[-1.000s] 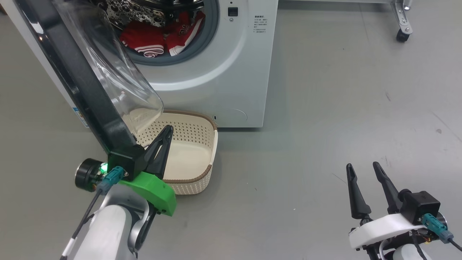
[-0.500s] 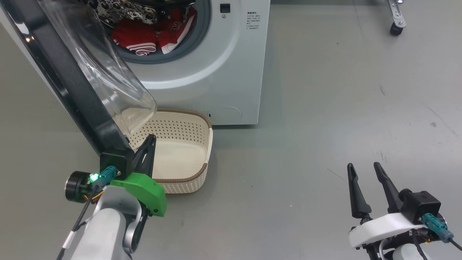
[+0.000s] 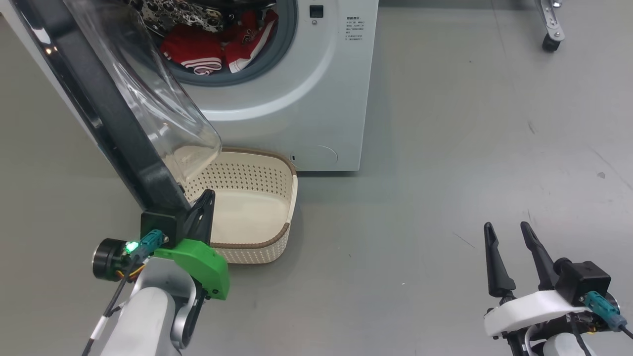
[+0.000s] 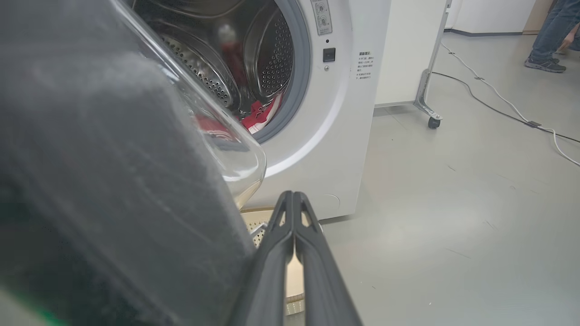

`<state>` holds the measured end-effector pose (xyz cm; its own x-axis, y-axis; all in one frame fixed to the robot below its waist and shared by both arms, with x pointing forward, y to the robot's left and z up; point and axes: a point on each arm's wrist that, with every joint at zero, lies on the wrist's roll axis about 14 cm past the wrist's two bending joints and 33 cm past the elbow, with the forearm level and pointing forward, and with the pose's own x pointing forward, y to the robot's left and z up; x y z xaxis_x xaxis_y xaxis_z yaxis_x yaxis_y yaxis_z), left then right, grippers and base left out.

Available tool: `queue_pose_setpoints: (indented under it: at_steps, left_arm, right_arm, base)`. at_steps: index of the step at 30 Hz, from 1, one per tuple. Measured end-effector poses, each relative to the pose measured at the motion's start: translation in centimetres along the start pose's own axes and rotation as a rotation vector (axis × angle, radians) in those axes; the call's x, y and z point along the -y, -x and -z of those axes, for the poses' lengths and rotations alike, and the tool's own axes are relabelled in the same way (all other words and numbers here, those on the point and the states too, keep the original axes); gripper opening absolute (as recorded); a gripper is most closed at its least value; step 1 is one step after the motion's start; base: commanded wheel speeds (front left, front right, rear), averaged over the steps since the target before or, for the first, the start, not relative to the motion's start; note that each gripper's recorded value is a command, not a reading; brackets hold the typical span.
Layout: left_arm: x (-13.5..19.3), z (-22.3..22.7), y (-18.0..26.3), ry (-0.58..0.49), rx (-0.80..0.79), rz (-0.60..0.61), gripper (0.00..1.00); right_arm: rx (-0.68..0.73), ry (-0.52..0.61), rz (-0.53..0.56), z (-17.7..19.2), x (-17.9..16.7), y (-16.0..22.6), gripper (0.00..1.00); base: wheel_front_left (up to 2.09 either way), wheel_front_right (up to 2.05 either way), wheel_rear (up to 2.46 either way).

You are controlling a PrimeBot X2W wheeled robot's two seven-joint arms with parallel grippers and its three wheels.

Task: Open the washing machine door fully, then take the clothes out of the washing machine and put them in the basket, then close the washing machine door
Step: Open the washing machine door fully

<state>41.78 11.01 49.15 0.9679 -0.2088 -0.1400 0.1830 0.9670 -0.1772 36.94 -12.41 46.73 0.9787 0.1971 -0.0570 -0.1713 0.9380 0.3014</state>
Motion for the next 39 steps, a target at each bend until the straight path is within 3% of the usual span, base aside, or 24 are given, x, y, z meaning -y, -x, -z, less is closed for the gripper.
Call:
queue_pose_setpoints:
  at_steps: [13, 27, 39]
  left_arm:
    - [-1.6, -0.3, 0.9, 0.037, 0.023, -0.058, 0.00]
    - [-5.5, -0.3, 2.9, 0.068, 0.046, -0.190, 0.00]
    - [-11.3, -0.3, 5.7, 0.128, 0.080, -0.395, 0.00]
  right_arm:
    - [-0.016, 0.002, -0.056, 0.5, -1.6, -1.2, 1.00]
    - [-0.053, 0.014, -0.156, 1.7, -4.4, -2.6, 1.00]
    - [-0.117, 0.026, -0.275, 3.9, -7.5, -3.8, 1.00]
  base:
    - [0.00, 0.00, 0.00]
    - [0.00, 0.00, 0.00]
    - [0.00, 0.00, 0.00]
